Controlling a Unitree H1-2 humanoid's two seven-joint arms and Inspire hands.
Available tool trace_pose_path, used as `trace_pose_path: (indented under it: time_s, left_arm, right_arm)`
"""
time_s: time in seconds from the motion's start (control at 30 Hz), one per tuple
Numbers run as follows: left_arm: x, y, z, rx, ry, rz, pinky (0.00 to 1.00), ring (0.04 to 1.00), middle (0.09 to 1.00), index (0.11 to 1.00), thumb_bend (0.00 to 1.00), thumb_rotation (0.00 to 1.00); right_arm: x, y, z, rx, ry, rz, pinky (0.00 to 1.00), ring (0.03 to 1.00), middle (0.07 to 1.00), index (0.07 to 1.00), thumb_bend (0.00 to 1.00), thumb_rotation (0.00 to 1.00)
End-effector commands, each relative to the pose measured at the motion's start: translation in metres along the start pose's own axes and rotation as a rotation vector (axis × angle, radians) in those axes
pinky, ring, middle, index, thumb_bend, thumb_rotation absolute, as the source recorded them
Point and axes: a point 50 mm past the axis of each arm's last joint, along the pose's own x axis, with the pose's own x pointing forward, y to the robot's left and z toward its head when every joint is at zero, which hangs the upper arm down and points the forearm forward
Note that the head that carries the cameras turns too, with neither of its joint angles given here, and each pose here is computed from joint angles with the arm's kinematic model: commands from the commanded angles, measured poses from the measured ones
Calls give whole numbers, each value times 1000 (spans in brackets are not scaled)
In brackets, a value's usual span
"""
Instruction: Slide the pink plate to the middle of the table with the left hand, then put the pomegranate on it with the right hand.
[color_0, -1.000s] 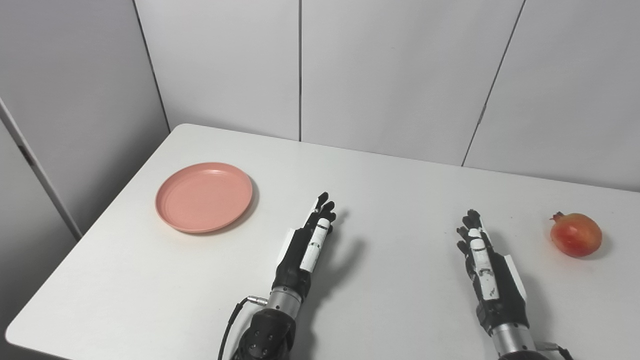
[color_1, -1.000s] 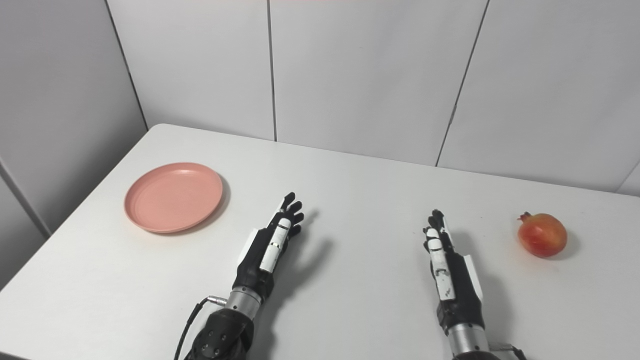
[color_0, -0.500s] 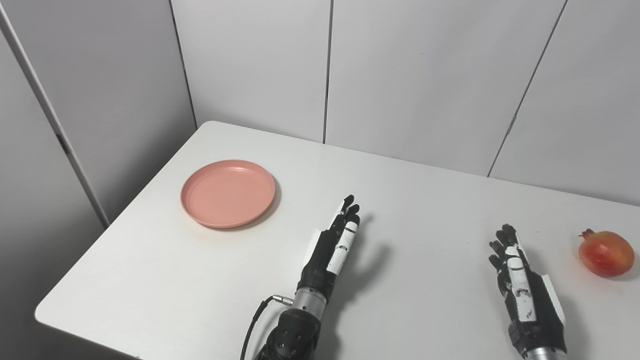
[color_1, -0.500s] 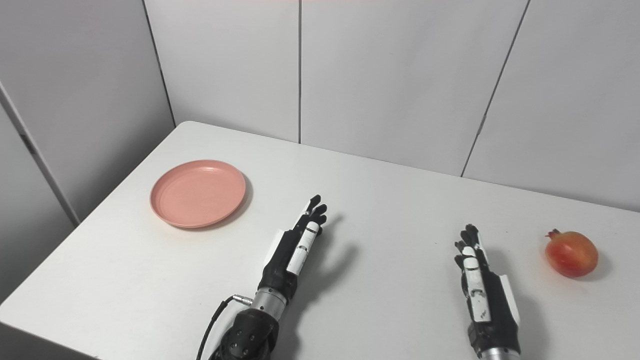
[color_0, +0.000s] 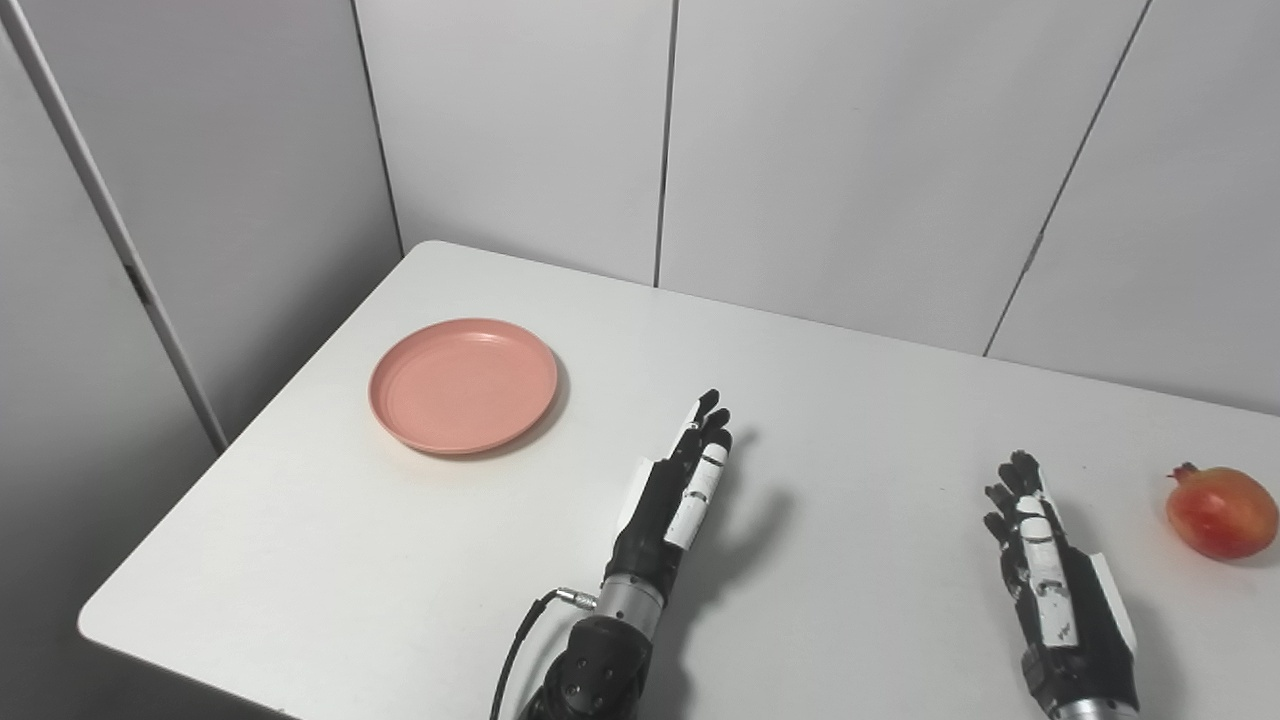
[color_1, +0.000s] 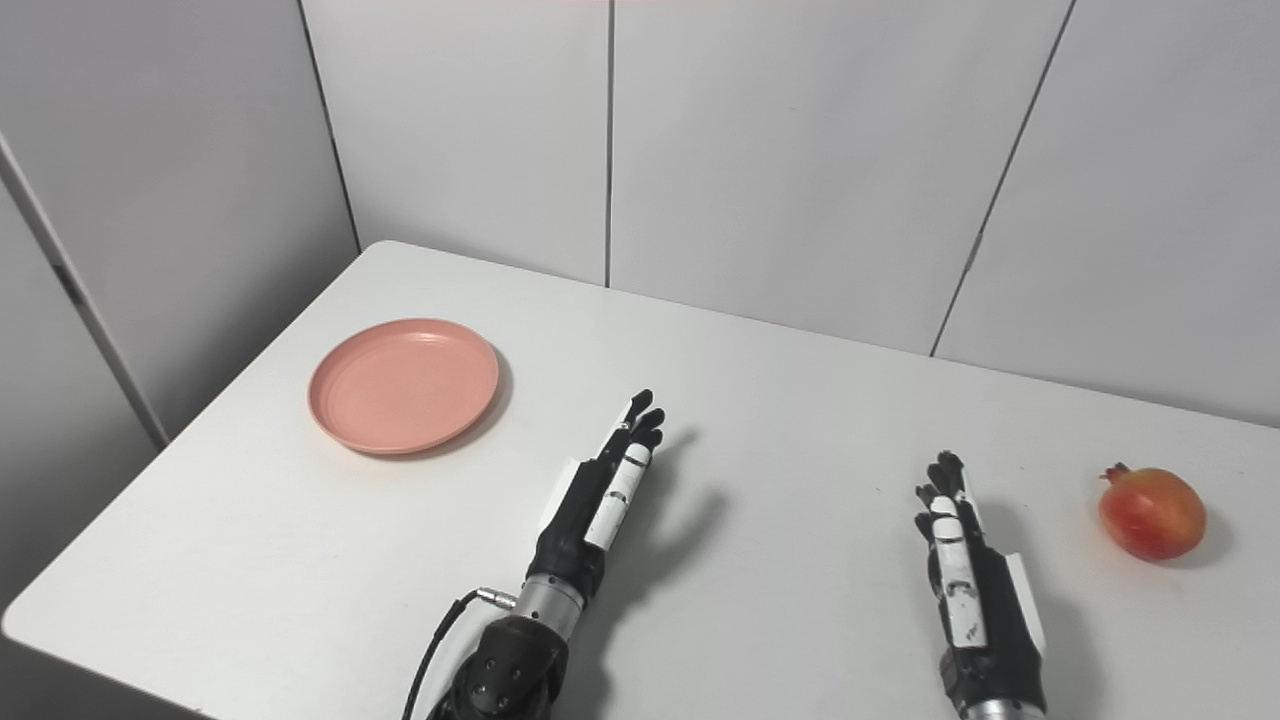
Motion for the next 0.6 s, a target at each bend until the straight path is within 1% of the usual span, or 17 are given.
trace_pose_path:
  time_s: [0.0, 0.3, 0.57]
  left_arm:
    - [8, -15, 7, -20, -20, -35, 968, 952, 959, 954, 425, 1000]
    - [10, -10, 13, -17, -62, -29, 941, 948, 959, 950, 426, 1000]
    - [11, -5, 24, -4, -122, -24, 923, 937, 952, 940, 412, 1000]
  right_arm:
    - [8, 1, 18, -2, -98, 7, 1000, 1000, 1000, 1000, 87, 1000]
    - [10, 4, 16, -9, -99, 10, 1000, 1000, 1000, 1000, 75, 1000]
    - [11, 6, 15, -20, -95, 9, 1000, 1000, 1000, 1000, 90, 1000]
